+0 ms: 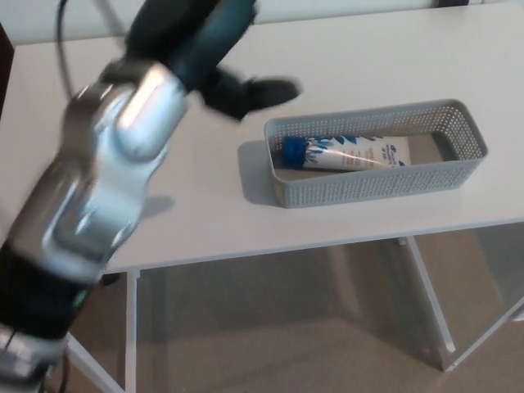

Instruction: The robot walks towards a table in front, picks a shampoo with left hand and puts it in a small grey container

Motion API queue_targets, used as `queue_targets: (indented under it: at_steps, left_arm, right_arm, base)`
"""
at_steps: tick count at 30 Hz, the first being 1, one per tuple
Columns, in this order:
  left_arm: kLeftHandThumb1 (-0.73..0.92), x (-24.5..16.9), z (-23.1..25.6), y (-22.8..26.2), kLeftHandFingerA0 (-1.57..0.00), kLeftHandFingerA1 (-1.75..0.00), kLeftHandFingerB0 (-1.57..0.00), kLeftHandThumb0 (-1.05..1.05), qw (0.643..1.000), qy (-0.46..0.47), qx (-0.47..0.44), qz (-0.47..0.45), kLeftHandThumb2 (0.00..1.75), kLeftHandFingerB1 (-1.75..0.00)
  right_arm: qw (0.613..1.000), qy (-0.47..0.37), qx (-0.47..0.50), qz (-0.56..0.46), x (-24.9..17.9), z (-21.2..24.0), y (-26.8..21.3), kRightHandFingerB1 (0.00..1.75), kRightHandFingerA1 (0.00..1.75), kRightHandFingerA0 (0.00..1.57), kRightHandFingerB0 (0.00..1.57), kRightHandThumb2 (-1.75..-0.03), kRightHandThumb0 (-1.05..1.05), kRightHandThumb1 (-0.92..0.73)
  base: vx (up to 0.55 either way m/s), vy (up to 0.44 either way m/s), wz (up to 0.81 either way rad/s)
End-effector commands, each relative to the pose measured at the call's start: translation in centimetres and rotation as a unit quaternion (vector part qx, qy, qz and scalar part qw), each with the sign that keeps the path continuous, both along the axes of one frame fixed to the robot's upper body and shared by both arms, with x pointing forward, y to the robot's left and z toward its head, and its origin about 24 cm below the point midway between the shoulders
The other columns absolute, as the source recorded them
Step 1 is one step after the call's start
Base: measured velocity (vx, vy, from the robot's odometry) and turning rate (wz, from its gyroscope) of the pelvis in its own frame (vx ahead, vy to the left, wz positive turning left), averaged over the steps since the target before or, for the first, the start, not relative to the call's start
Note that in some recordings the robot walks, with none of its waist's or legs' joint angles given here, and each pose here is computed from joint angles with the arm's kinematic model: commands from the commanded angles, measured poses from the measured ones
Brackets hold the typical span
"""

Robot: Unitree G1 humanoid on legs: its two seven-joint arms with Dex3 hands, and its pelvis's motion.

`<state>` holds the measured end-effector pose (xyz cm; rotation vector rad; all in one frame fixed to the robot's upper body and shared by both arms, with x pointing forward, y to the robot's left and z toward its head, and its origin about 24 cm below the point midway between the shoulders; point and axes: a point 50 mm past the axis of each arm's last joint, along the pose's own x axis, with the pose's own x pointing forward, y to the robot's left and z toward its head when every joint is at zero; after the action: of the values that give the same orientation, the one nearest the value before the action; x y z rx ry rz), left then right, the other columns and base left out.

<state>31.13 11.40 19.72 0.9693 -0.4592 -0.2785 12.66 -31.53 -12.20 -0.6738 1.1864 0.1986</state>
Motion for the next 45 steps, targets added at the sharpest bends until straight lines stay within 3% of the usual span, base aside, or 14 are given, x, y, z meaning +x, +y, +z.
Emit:
queue_targets:
  at_steps: [1, 9, 11, 14, 20, 25, 31, 32, 35, 36, 38, 40, 41, 45]
  left_arm:
    - [0.38, -21.3, -1.8, 9.3, -0.29, -0.45, -0.32, -0.58, 0.948, 0.190, -0.172, -0.191, 0.71, -0.42]
    - [0.46, -27.9, -9.3, 14.3, -0.48, -0.39, -0.40, -0.53, 0.886, 0.432, -0.149, -0.073, 0.54, -0.34]
    - [0.40, -28.2, -10.1, 14.5, -0.42, -0.47, -0.34, -0.60, 0.884, 0.453, -0.105, -0.053, 0.71, -0.42]
    - [0.46, -28.2, -12.3, 15.5, -0.50, -0.45, -0.41, -0.51, 0.877, 0.478, -0.044, -0.021, 0.54, -0.35]
    - [0.40, -27.7, -16.6, 18.1, -0.57, -0.52, -0.50, -0.51, 0.819, 0.570, -0.043, 0.050, 0.72, -0.48]
    - [0.50, -25.5, -21.4, 20.7, -0.61, -0.45, -0.48, -0.39, 0.775, 0.620, 0.023, 0.118, 0.55, -0.39]
    - [0.59, -22.2, -28.6, 22.1, -0.63, -0.55, -0.44, -0.34, 0.733, 0.600, -0.031, 0.319, 0.57, -0.38]
    - [0.50, -21.9, -29.0, 22.2, -0.57, -0.64, -0.36, -0.42, 0.727, 0.596, -0.035, 0.340, 0.81, -0.50]
    - [0.50, -21.7, -30.1, 22.6, -0.57, -0.63, -0.41, -0.42, 0.705, 0.584, -0.041, 0.401, 0.81, -0.52]
    - [0.60, -21.6, -30.2, 22.9, -0.64, -0.62, -0.50, -0.37, 0.700, 0.580, -0.037, 0.416, 0.58, -0.42]
    - [0.51, -22.0, -30.6, 22.9, -0.72, -0.63, -0.49, -0.43, 0.691, 0.557, -0.054, 0.458, 0.80, -0.54]
    - [0.54, -22.5, -30.9, 22.8, -0.67, -0.60, -0.45, -0.45, 0.686, 0.554, -0.051, 0.468, 0.81, -0.51]
    - [0.65, -22.8, -31.0, 22.8, -0.69, -0.45, -0.47, -0.38, 0.684, 0.559, -0.048, 0.465, 0.60, -0.38]
    - [0.50, -22.9, -31.3, 22.8, -0.59, -0.54, -0.38, -0.45, 0.682, 0.581, -0.034, 0.442, 0.75, -0.46]
  right_arm:
    - [0.998, 0.029, -0.018, -0.056, -2.2, -0.1, -1.5, 0.50, 0.64, 0.71, 0.56, -0.59, -0.36, -0.71]
    - [0.996, 0.046, -0.023, -0.073, -4.1, -0.4, -1.7, 0.48, 0.61, 0.69, 0.58, -0.61, -0.39, -0.70]
    - [0.996, 0.049, -0.023, -0.076, -4.7, -0.5, -1.8, 0.49, 0.61, 0.69, 0.57, -0.61, -0.39, -0.70]
    - [0.995, 0.058, -0.028, -0.075, -5.2, -0.6, -1.8, 0.46, 0.63, 0.69, 0.54, -0.61, -0.38, -0.72]
    - [0.994, 0.064, -0.033, -0.078, -5.7, -0.6, -2.1, 0.48, 0.63, 0.72, 0.56, -0.61, -0.39, -0.71]
    - [0.994, 0.059, -0.034, -0.080, -5.3, -0.7, -1.7, 0.48, 0.67, 0.76, 0.58, -0.60, -0.38, -0.68]
    - [0.995, 0.056, -0.031, -0.071, -4.9, -0.6, -1.8, 0.49, 0.67, 0.72, 0.59, -0.60, -0.39, -0.68]
    - [0.996, 0.055, -0.031, -0.067, -4.7, -0.6, -1.7, 0.49, 0.67, 0.72, 0.59, -0.60, -0.39, -0.68]
    - [0.996, 0.058, -0.029, -0.054, -4.6, -0.6, -1.5, 0.49, 0.64, 0.72, 0.58, -0.60, -0.39, -0.69]
    - [0.997, 0.056, -0.027, -0.054, -4.4, -0.7, -1.4, 0.48, 0.64, 0.72, 0.58, -0.60, -0.39, -0.69]
    - [0.997, 0.049, -0.025, -0.056, -3.7, -0.4, -1.6, 0.47, 0.62, 0.69, 0.56, -0.61, -0.38, -0.70]
    - [0.997, 0.046, -0.027, -0.057, -3.4, -0.3, -1.7, 0.47, 0.63, 0.69, 0.56, -0.60, -0.38, -0.70]
    - [0.997, 0.044, -0.028, -0.058, -3.2, -0.2, -1.7, 0.47, 0.63, 0.70, 0.56, -0.61, -0.37, -0.70]
    - [0.998, 0.035, -0.032, -0.046, -1.9, 0.1, -1.8, 0.49, 0.65, 0.71, 0.59, -0.61, -0.40, -0.70]
  base:
    - [0.00, 0.000, 0.00]
    - [0.00, 0.000, 0.00]
    - [0.00, 0.000, 0.00]
    - [0.00, 0.000, 0.00]
    - [0.00, 0.000, 0.00]
    - [0.00, 0.000, 0.00]
    - [0.00, 0.000, 0.00]
    - [0.00, 0.000, 0.00]
    - [0.00, 0.000, 0.00]
    - [0.00, 0.000, 0.00]
    - [0.00, 0.000, 0.00]
    - [0.00, 0.000, 0.00]
    - [0.00, 0.000, 0.00]
    - [0.00, 0.000, 0.00]
